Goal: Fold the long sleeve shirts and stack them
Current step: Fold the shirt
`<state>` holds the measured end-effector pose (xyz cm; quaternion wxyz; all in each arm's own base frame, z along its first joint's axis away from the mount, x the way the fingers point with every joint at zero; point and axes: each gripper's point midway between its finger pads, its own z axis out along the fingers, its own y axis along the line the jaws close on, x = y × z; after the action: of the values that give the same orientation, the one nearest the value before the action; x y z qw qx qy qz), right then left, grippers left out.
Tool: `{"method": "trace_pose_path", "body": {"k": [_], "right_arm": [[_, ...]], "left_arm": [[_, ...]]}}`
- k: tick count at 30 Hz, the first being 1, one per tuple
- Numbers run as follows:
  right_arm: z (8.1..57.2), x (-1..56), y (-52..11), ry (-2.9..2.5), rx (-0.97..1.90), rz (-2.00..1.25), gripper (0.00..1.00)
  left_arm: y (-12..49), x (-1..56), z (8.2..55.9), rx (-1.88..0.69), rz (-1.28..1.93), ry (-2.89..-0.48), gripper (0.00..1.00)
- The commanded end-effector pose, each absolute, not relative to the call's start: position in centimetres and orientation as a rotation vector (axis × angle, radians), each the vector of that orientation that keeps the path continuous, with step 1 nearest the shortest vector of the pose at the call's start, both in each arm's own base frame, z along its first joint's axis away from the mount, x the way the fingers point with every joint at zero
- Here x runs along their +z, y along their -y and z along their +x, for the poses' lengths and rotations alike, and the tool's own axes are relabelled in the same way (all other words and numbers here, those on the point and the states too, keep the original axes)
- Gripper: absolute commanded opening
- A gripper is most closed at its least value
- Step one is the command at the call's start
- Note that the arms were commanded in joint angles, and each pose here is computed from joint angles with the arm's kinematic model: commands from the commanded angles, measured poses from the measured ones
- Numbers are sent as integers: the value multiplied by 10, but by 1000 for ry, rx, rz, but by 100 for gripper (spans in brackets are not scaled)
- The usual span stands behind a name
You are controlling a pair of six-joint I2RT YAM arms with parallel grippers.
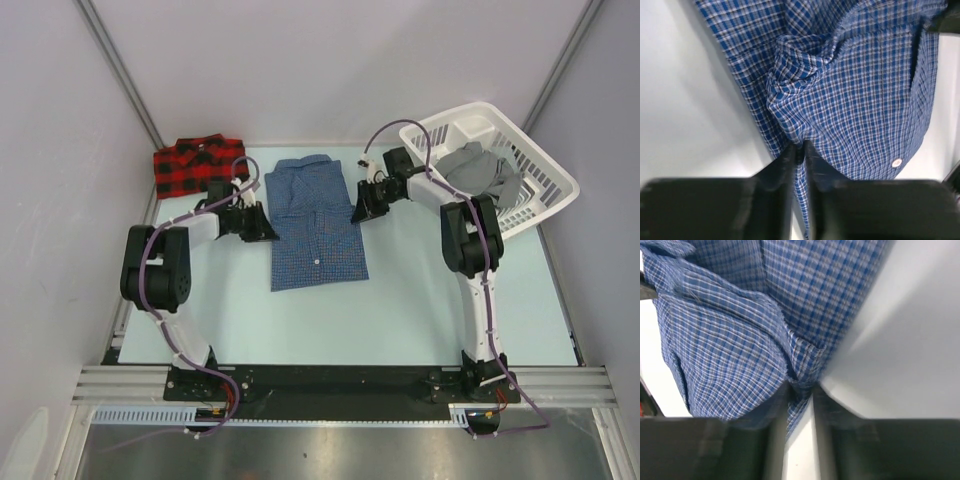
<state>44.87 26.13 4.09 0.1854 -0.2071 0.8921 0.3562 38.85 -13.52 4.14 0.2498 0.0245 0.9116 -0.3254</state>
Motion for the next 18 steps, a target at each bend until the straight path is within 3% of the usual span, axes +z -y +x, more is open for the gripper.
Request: {"method": "trace_pose_path", "body": {"k": [1, 3, 10, 14, 16, 17, 18], "right_arm": [[467, 77, -284, -2355, 1024, -657, 18], [461, 87, -291, -2342, 1039, -681, 12], [451, 77, -299, -2371, 1017, -708, 2], [457, 60, -288, -2415, 952, -667, 1], [462, 57, -282, -2417, 931, -643, 4], [467, 60, -277, -2408, 927, -630, 10], [470, 64, -276, -2397, 929, -628, 28]], "left_arm": [[139, 69, 384, -952, 90, -2407, 8], [134, 71, 374, -933, 78, -2418, 0], [117, 60, 359, -840, 57, -2461, 0], [118, 38, 368, -862, 53, -2517, 10], [116, 38, 379, -829, 65, -2504, 16], [115, 38, 382, -818, 71, -2498, 25], [111, 44, 386, -808, 65, -2482, 30]]}}
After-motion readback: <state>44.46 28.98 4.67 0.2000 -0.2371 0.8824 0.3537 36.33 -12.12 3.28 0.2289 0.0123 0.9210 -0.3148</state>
